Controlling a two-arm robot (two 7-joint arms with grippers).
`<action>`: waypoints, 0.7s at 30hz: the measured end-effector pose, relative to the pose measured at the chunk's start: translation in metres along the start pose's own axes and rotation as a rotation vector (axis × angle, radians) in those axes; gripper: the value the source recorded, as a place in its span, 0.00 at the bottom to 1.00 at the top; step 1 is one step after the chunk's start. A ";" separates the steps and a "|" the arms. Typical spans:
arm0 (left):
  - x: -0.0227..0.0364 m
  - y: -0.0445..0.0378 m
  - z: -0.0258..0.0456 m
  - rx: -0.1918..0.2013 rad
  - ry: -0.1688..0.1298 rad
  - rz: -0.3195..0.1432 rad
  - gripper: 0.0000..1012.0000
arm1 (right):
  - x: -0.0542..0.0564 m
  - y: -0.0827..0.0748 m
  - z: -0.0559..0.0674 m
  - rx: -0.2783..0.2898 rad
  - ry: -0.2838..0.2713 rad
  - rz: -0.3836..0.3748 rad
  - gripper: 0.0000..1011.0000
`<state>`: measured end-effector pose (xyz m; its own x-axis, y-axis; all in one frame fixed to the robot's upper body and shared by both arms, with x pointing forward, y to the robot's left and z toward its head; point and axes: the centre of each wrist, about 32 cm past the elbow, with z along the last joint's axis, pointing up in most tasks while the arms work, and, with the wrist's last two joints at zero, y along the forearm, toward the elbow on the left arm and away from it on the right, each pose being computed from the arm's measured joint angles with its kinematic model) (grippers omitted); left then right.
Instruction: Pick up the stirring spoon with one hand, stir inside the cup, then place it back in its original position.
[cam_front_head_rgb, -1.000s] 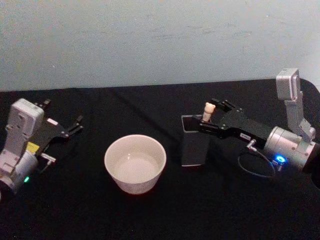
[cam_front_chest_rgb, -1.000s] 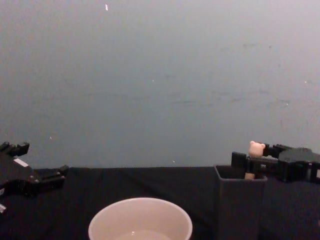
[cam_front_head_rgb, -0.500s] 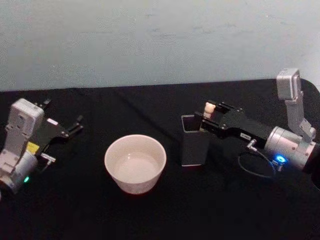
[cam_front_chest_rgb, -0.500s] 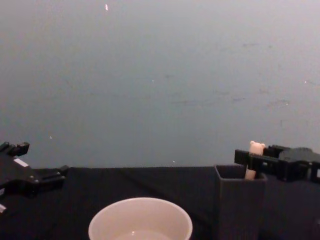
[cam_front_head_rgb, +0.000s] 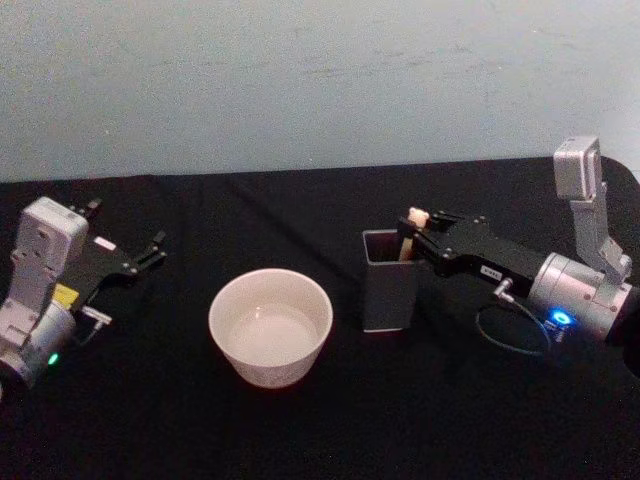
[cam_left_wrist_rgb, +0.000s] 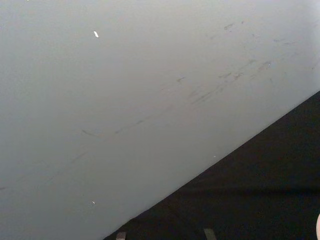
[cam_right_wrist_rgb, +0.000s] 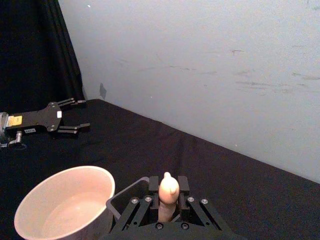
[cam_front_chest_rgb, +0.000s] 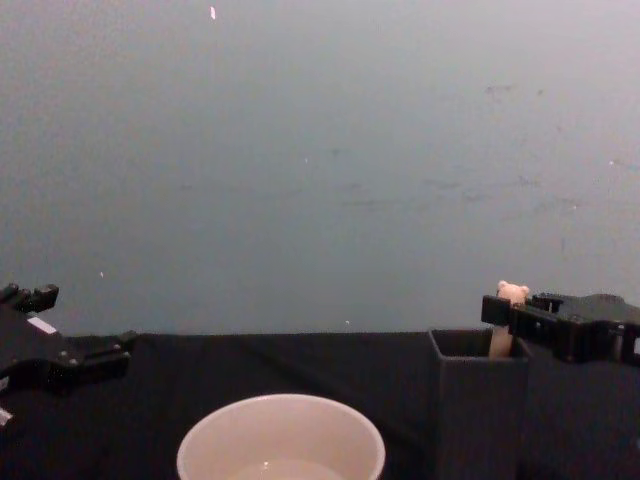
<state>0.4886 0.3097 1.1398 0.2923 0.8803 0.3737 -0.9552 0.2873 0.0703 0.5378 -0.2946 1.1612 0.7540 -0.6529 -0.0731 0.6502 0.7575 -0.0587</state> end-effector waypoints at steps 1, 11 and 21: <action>0.0000 0.0000 0.0000 0.000 0.000 0.000 0.99 | 0.000 0.000 0.000 0.000 0.000 0.000 0.21; 0.0000 0.0000 0.0000 0.000 0.000 0.000 0.99 | -0.002 0.000 0.001 0.013 -0.009 0.007 0.21; 0.0000 0.0000 0.0000 0.000 0.000 0.000 0.99 | -0.010 0.001 0.021 0.083 -0.083 0.005 0.21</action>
<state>0.4886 0.3097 1.1398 0.2923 0.8803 0.3737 -0.9553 0.2873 0.0702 0.5332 -0.2876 1.1832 0.7604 -0.6494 0.0102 0.6490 0.7604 0.0245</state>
